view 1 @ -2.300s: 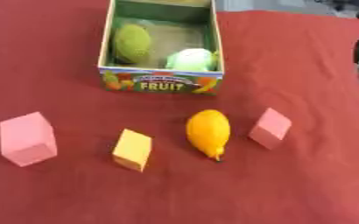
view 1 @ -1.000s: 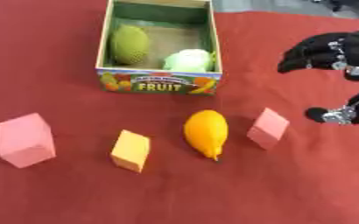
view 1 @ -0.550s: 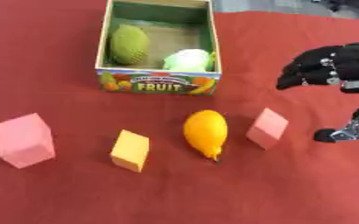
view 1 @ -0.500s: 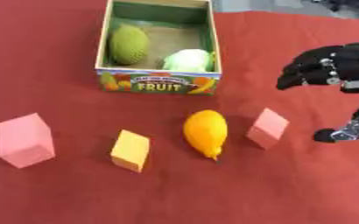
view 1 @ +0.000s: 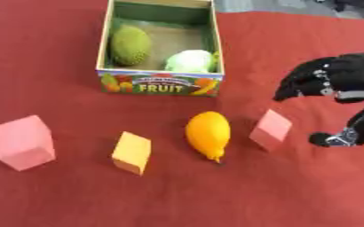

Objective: Pick up objects on the table and place them in the box.

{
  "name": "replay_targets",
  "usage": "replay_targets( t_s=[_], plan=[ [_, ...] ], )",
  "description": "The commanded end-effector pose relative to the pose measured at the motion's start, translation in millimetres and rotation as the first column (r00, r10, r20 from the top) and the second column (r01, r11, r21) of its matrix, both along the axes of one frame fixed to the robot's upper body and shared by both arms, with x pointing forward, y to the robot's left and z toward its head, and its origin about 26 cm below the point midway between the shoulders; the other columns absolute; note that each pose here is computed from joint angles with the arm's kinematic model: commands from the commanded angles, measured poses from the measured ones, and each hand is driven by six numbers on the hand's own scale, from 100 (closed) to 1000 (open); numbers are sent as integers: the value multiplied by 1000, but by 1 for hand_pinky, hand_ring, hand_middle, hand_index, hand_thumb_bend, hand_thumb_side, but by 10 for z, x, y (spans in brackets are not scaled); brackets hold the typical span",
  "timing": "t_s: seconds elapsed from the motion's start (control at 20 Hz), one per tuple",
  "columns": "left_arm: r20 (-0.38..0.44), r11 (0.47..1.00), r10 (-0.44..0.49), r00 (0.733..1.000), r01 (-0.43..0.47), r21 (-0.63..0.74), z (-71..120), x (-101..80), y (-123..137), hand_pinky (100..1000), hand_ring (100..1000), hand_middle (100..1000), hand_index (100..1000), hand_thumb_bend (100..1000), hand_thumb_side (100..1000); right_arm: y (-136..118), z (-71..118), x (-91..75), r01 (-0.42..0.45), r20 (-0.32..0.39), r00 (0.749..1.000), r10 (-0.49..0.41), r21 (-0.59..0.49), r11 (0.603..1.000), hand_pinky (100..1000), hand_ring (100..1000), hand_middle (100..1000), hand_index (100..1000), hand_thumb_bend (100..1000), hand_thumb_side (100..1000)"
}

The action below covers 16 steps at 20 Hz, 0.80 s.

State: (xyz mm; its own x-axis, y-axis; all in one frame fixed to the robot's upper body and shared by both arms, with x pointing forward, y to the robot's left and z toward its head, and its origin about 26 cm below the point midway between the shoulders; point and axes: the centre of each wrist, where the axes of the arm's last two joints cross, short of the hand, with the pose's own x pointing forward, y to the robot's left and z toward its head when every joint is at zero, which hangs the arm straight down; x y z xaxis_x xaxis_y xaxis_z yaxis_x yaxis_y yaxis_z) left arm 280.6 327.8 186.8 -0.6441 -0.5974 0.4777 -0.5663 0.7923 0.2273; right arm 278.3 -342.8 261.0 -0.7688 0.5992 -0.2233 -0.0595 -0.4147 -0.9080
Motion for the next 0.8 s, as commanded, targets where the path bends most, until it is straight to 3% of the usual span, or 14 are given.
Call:
replay_targets(
  t_s=[0.05, 0.55, 0.8],
  plan=[
    [21, 1000, -15, 1000, 15, 14, 81, -8, -11, 752, 784, 741, 970, 398, 742, 38, 53, -15, 1, -7, 1000, -1, -16, 1000, 939, 915, 855, 945, 285, 380],
    [17, 1000, -31, 999, 31, 7, 77, 2, -40, 751, 783, 739, 971, 394, 744, 149, 56, 23, -3, -44, 999, 2, -10, 1000, 936, 912, 860, 949, 251, 388],
    [15, 999, -36, 999, 36, 4, 75, 5, -50, 751, 784, 740, 971, 392, 744, 189, 74, 38, 3, -45, 999, -4, -9, 1000, 935, 911, 859, 948, 280, 387]
  ],
)
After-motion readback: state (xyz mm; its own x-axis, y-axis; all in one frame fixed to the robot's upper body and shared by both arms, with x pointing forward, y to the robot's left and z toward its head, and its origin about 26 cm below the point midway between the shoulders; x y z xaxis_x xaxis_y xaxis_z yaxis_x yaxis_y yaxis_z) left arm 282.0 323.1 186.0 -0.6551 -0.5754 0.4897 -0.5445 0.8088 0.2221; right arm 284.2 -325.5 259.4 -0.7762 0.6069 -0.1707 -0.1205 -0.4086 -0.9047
